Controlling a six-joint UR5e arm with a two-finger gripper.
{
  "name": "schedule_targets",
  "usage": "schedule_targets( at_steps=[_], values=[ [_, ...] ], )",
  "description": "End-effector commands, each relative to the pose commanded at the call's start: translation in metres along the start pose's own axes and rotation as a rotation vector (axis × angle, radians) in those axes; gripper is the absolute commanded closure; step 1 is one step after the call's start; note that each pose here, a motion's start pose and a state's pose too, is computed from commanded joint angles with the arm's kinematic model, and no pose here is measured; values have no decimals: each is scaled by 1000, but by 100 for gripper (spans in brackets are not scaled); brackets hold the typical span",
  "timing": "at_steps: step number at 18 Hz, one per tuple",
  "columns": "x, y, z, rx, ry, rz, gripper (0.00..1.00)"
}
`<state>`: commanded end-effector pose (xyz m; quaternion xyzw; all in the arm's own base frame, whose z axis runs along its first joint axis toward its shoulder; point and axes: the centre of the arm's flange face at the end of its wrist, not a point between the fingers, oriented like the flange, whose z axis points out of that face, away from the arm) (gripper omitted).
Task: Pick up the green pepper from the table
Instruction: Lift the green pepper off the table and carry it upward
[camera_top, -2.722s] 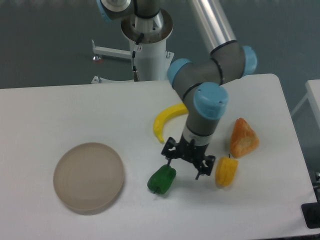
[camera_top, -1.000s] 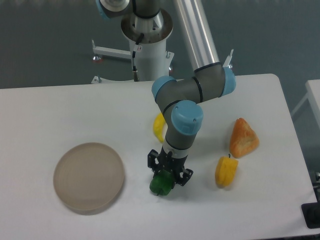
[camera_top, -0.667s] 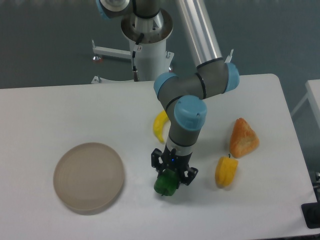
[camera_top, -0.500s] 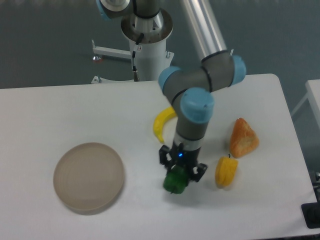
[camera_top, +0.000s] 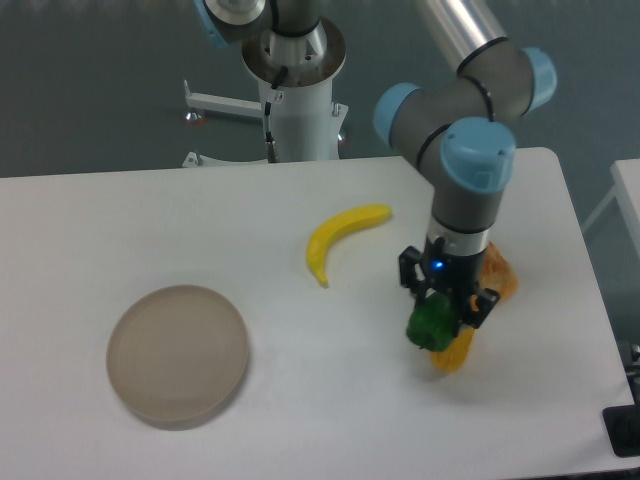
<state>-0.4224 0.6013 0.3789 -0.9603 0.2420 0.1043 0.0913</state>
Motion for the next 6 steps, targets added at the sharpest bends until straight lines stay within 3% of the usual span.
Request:
schedule_targets(
  at_steps=[6],
  values=[
    [2,-4,3,-11,-1,6,69]
  ],
)
